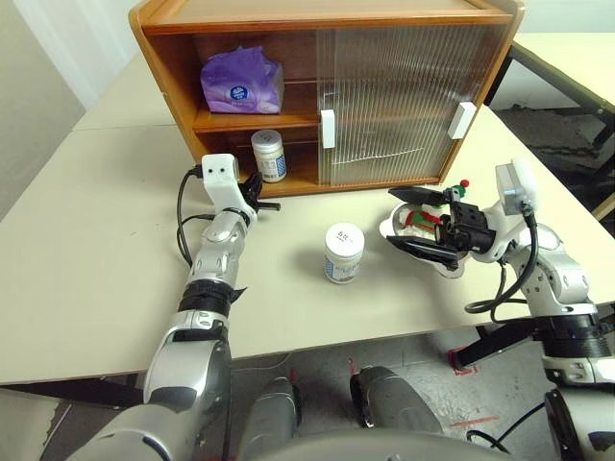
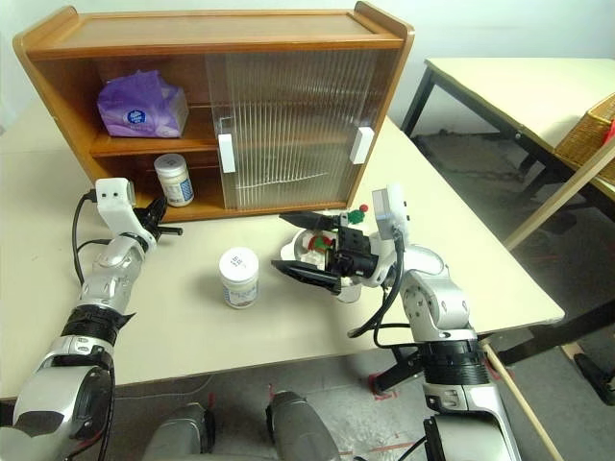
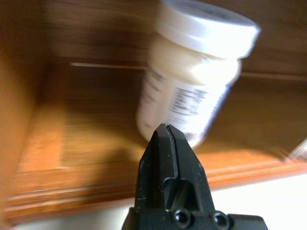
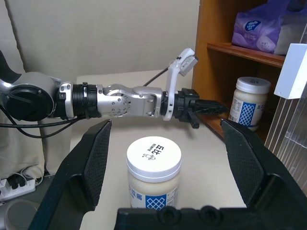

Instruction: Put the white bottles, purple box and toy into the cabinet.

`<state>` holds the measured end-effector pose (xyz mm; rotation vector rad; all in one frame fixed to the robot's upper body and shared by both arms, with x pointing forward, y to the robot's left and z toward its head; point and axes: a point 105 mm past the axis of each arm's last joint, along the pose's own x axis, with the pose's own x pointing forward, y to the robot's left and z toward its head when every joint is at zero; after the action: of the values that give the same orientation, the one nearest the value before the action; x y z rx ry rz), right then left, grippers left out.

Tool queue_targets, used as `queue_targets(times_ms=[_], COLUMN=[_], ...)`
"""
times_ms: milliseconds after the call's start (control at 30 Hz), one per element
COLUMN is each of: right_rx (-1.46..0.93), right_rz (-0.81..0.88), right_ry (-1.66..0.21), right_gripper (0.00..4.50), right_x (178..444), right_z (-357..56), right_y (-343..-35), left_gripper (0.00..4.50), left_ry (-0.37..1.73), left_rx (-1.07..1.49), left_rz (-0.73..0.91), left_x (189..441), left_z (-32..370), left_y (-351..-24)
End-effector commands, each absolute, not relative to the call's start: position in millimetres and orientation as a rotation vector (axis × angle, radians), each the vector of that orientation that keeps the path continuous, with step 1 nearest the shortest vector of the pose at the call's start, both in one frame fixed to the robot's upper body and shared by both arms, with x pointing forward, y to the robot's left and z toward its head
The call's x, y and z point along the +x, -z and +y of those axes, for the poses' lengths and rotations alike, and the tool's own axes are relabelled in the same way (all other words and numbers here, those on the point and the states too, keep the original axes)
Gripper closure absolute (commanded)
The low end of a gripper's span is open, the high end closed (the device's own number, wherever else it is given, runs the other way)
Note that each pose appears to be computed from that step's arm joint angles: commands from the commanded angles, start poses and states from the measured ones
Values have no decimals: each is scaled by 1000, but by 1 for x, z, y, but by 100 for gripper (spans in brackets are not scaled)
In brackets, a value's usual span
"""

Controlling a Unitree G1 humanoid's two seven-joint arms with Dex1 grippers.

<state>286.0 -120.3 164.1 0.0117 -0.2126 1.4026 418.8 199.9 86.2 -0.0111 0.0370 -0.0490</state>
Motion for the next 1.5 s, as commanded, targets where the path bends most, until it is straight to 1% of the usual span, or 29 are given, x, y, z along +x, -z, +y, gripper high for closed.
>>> queue_targets(times_ms=[33, 233, 400, 733, 1167, 1500], right_rx=[1, -1, -2, -3, -1, -5], right_rz=[-211, -217, -220, -227, -225, -227], right_ry=[-1410, -1403, -1400, -1394, -1394, -1389], right_gripper=[0, 0, 0, 0, 0, 0], right_x=[286, 286, 286, 284, 285, 286], right_z=[-119, -119, -119, -120, -118, -119], right_y=[-163, -163, -163, -164, -163, -165], left_gripper=[447, 447, 447, 447, 447, 447], left_ry=[12, -11, -8, 38, 116, 133], left_rx=[2, 32, 61, 72, 102, 117], left_rz=[38, 55, 94, 133, 119, 118], left_x=[423, 432, 438, 444, 450, 452], left_z=[207, 209, 208, 194, 180, 169], left_y=[-92, -96, -92, -86, -93, -92])
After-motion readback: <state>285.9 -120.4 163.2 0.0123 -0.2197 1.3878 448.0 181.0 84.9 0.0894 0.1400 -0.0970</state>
